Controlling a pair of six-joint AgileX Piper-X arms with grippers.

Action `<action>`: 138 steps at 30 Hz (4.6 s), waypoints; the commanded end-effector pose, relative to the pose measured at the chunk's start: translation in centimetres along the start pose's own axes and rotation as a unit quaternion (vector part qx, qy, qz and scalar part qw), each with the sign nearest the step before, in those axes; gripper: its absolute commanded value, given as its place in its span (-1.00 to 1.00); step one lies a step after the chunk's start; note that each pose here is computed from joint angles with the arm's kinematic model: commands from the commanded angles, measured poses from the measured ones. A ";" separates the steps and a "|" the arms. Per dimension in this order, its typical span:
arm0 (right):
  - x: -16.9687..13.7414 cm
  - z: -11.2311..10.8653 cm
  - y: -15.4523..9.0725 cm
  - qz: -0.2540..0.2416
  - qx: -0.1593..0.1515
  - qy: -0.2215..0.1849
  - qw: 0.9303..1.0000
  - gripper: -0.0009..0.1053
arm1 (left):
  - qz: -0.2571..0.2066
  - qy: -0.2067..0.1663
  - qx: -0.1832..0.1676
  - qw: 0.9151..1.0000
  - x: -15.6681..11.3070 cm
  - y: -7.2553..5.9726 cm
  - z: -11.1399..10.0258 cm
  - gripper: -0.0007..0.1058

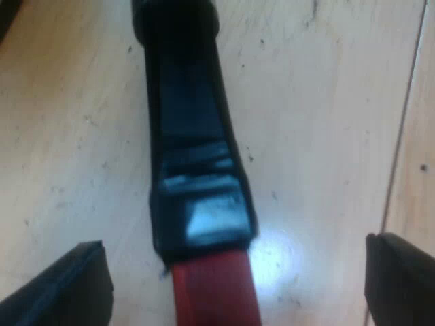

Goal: Put the handle in the coffee machine

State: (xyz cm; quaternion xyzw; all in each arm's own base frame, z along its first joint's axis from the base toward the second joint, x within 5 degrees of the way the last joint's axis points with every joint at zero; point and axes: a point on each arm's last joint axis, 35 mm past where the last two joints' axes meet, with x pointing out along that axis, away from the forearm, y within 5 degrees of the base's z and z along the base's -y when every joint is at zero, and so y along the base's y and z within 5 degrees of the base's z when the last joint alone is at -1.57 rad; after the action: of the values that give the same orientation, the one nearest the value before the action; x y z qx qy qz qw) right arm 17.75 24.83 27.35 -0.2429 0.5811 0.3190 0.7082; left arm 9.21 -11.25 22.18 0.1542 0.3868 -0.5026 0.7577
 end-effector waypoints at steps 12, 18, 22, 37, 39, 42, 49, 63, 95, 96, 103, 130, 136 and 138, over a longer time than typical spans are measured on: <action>-1.1 0.1 -0.1 0.002 0.005 -0.016 1.000 -0.98 | -0.002 -0.013 0.023 1.000 1.8 0.5 -0.5 0.47; -1.1 0.1 -0.1 0.002 0.006 -0.016 1.000 -0.98 | -0.001 -0.019 0.025 0.999 2.0 0.6 -0.5 0.47; -1.1 0.1 -0.1 0.002 0.006 -0.016 1.000 -0.98 | 0.018 -0.030 0.030 0.999 2.6 0.8 -1.2 0.47; -1.1 0.1 -0.1 0.002 0.006 -0.016 1.000 -0.98 | 0.051 -0.026 0.013 0.998 1.9 1.4 -0.8 0.47; -1.1 0.1 -0.1 0.002 0.006 -0.016 1.000 -0.98 | 0.059 -0.026 0.002 0.998 1.8 1.7 -0.8 0.47; -1.1 0.1 -0.1 0.002 0.006 -0.016 1.000 -0.98 | 0.081 -0.030 -0.022 0.996 1.5 2.7 -1.0 0.47; -1.1 0.1 -0.1 0.002 0.006 -0.016 1.000 -0.98 | 0.057 -0.039 -0.033 0.997 1.3 3.0 -1.0 0.47; -1.1 0.1 -0.1 0.002 0.006 -0.016 1.000 -0.98 | 0.056 -0.040 -0.017 0.998 1.2 3.0 -0.9 -0.47; -1.1 0.2 -0.1 0.002 0.006 -0.017 1.000 0.84 | 0.020 -0.019 -0.016 0.999 0.9 2.6 -1.0 -0.98; -1.1 0.2 -0.1 -0.001 0.006 -0.018 1.000 0.84 | 0.020 -0.019 -0.016 0.999 0.9 2.6 -1.0 -0.98; -1.1 0.3 -0.4 -0.037 0.006 -0.026 0.999 0.84 | 0.020 -0.017 -0.017 1.000 0.7 2.6 -0.9 -0.98; -3.6 0.8 2.1 -0.129 -0.025 -0.149 0.980 0.84 | 0.084 -0.006 -0.122 0.989 -4.1 6.6 -2.1 -0.98; -4.5 0.8 4.5 -0.163 -0.030 -0.213 0.963 0.84 | 0.091 -0.022 -0.098 0.991 -5.3 6.7 -0.9 -0.98; -4.3 0.7 5.0 -0.181 -0.021 -0.226 0.957 0.84 | 0.092 -0.025 -0.096 0.991 -5.5 6.7 -0.7 -0.98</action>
State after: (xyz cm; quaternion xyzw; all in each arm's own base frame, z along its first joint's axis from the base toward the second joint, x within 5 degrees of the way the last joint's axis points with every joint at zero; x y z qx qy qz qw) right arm 14.13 27.97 31.56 -0.2808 0.3596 0.2573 0.8519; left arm 13.61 -4.14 23.81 0.1038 0.4252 -0.3782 0.8157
